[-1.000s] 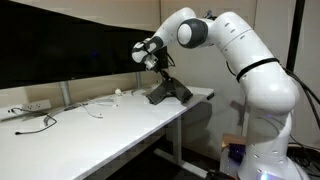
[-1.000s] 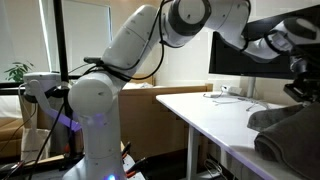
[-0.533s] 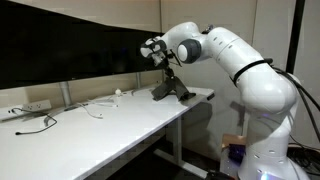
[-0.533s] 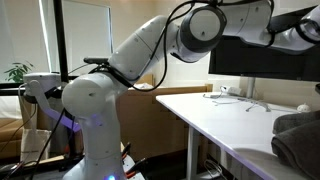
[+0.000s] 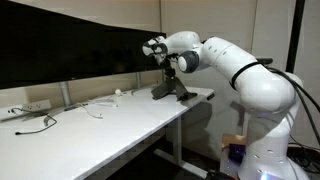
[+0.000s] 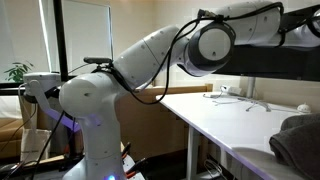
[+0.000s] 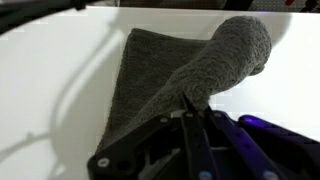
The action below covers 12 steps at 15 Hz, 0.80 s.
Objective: Slide the grey towel across the table.
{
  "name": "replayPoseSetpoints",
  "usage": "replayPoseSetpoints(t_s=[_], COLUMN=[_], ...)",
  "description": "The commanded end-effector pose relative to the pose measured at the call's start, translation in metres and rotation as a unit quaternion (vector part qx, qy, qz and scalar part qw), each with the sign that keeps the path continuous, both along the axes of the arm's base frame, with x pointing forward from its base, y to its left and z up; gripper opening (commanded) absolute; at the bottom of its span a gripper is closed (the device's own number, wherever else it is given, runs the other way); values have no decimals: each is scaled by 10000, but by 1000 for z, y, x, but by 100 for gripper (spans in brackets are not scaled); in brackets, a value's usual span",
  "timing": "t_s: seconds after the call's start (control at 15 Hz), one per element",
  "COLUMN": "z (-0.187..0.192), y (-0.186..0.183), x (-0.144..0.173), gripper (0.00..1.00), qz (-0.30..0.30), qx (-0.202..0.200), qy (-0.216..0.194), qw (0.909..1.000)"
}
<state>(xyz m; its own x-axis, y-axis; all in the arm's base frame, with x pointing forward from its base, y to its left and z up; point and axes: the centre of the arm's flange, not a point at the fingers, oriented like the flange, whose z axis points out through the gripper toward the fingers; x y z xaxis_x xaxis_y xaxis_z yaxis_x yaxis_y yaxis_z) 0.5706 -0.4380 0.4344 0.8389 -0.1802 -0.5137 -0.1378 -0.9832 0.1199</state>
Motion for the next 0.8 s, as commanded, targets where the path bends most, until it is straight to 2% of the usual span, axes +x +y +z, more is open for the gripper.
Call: replayPoseSetpoints(t_s=[0.0,0.33,0.73], z=[27,27,28], y=[-38,-38,-45], x=[57,49,46], gripper=[5,5,5], qz=[-112,275,1085], qx=[-1,-41,17], qy=[282,752,978], qw=[9995,9968,9893])
